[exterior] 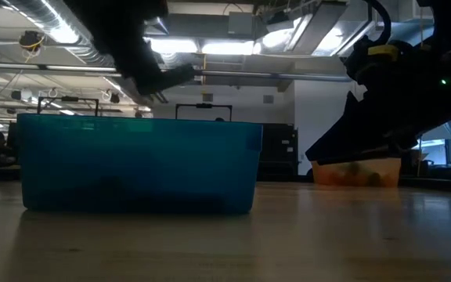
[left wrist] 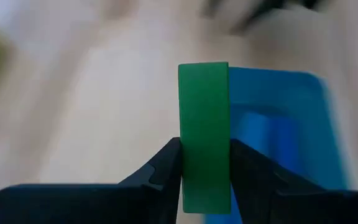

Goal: Sort blocks by size
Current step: Put the green rectangular block into the blue bin, then put the blue rectangular block into the blue bin

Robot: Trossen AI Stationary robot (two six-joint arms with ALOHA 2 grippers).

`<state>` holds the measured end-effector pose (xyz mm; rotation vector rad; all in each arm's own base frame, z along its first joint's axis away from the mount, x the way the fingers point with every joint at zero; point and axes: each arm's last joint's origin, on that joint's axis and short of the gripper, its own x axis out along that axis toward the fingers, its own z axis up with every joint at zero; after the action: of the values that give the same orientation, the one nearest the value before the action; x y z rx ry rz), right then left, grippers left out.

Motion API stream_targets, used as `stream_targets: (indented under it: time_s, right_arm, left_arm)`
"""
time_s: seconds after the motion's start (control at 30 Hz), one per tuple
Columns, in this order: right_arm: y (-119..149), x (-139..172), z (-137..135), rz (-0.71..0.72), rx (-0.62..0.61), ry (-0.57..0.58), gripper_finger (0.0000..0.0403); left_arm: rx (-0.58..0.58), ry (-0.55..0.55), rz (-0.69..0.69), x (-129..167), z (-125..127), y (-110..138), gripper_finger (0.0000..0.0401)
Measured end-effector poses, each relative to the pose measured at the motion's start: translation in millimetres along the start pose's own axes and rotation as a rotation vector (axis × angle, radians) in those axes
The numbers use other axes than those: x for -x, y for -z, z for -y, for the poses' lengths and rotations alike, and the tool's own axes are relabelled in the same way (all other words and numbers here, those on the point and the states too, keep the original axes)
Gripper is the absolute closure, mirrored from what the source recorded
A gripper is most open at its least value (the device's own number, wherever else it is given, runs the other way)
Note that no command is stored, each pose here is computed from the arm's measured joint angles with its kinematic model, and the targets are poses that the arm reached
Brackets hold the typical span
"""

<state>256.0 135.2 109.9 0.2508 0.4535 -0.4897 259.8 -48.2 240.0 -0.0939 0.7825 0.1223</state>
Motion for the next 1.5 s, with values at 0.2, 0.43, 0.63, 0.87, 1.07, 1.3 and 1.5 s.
stream_targets:
  time_s: [0.2, 0.43, 0.63, 0.87, 1.07, 1.3, 1.5]
  right_arm:
    - [-1, 0, -1, 0.002, -0.014, -0.014, 0.0169]
    - [-1, 0, -2, -0.002, -0.015, -0.021, 0.0169]
    - [-1, 0, -2, -0.003, -0.013, -0.021, 0.0169]
    - [0, 0, -2, -0.017, -0.013, -0.034, 0.0169]
    - [0, 0, -2, -0.016, -0.009, -0.032, 0.0169]
    - [0, 0, -2, -0.016, -0.008, -0.031, 0.0169]
    - [0, 0, -2, -0.016, -0.008, -0.031, 0.0169]
  left_arm:
    - [-0.099, 0.196, 0.027, -1, 40, 6, 0.0303]
    - [-0.155, 0.229, 0.049, -29, 61, 11, 0.0300]
    - [-0.188, 0.185, 0.006, -63, 57, 18, 0.0296]
    - [-0.088, 0.156, -0.044, -79, 41, 19, 0.0278]
    - [-0.077, 0.203, -0.065, -80, 31, 16, 0.0214]
    - [-0.031, 0.126, -0.110, -36, 10, 1, 0.0181]
    - [0.004, -0.130, -0.010, 18, -18, -7, 0.0180]
